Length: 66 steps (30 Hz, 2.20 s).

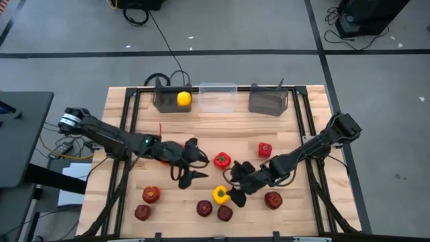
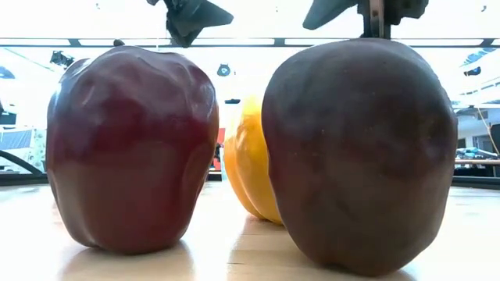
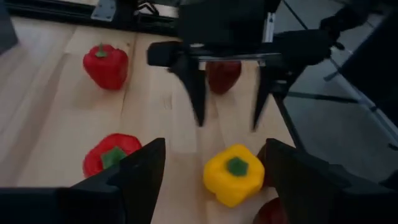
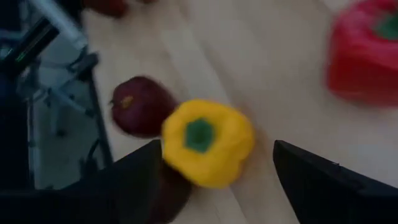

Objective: Sort produce into baskets
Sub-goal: Put the yellow bell pepper into the left black bin

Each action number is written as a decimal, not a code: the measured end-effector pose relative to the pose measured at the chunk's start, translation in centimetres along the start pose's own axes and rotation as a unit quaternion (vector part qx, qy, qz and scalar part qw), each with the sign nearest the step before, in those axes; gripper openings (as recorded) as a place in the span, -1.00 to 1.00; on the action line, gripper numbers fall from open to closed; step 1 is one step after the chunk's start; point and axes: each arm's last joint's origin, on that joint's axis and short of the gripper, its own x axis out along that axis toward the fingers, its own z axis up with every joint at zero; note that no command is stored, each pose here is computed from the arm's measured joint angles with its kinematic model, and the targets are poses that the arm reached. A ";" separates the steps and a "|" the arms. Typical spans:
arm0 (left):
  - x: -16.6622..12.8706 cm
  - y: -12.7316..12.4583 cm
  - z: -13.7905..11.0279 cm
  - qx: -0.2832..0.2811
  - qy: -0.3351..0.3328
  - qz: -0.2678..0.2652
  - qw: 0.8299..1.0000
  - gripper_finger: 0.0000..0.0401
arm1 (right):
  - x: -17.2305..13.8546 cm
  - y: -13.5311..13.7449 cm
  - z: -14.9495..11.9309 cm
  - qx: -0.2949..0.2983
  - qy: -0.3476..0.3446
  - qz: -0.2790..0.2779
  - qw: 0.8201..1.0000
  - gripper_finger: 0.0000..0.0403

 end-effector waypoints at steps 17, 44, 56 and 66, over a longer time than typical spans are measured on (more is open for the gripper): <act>1.9 -3.8 -4.4 -0.089 0.111 -0.002 0.990 0.37 | 3.6 0.7 -0.9 -0.168 -0.058 0.008 0.984 -0.12; 1.5 -3.9 -6.9 -0.039 0.210 0.042 0.976 0.37 | 4.0 -0.4 0.2 -0.168 -0.036 0.010 0.985 -0.37; 1.3 -3.7 -7.2 -0.033 0.217 0.067 0.973 0.37 | 5.6 -0.8 -0.1 -0.154 0.004 0.046 0.987 -0.46; 1.4 -3.1 -7.0 -0.026 0.200 0.108 0.973 0.37 | 4.3 -0.6 1.7 -0.153 -0.034 0.051 0.986 -0.90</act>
